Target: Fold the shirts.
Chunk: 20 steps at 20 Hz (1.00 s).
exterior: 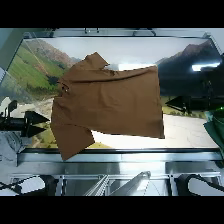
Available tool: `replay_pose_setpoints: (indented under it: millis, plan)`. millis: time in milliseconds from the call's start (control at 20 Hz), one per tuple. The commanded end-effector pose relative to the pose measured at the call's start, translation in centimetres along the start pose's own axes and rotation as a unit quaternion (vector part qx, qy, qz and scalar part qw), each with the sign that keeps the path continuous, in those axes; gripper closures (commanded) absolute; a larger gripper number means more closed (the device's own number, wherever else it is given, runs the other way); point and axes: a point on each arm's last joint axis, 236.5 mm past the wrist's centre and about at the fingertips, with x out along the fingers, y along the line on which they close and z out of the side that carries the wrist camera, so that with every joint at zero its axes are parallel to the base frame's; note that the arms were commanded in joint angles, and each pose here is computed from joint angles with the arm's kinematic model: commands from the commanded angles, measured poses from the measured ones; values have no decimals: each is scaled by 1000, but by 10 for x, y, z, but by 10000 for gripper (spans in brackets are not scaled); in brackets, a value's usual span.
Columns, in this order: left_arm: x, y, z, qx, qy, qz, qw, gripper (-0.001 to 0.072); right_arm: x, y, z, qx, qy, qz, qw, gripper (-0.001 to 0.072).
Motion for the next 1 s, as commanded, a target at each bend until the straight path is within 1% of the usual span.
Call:
replay_pose_setpoints:
  millis: [0, 150, 400, 500, 550, 600, 700, 750, 800, 850, 900, 950]
  plan:
    - [6, 39, -1, -18, -27, 70, 997, 78, 4, 1, -21, 2, 7, 6, 1000, 434]
    - [15, 42, 13, -21, -43, 68, 997, 77, 1, 7, -22, -8, 7, 10, 1000, 434]
    - [44, 9, 46, 20, -42, -18, 999, 79, 1, 13, -20, -18, 2, 19, 1000, 434]
    - [51, -5, 53, 36, -9, -46, 998, 86, 0, 17, -25, -16, 13, 30, 999, 433]
    - [56, -11, 48, 47, 20, -55, 997, 195, -1, 18, -28, -9, 18, 32, 999, 432]
    - [59, -17, 44, 58, 43, -67, 995, 224, -2, 16, -29, 5, 21, 28, 999, 422]
    - [63, -21, 38, 68, 73, -81, 992, 226, -10, -3, -34, 49, 27, -1, 998, 367]
    - [65, -20, 35, 70, 80, -87, 991, 254, -17, -14, -36, 72, 26, -17, 997, 367]
    - [65, -18, 34, 70, 85, -91, 990, 404, -24, -27, -39, 100, 22, -31, 994, 358]
    - [64, -16, 32, 75, 89, -97, 988, 519, -28, -37, -45, 124, 21, -39, 991, 317]
    - [64, -15, 29, 74, 95, -105, 987, 626, -30, -46, -53, 148, 20, -42, 988, 314]
    - [65, -14, 26, 72, 104, -113, 985, 679, -28, -51, -64, 168, 25, -41, 985, 313]
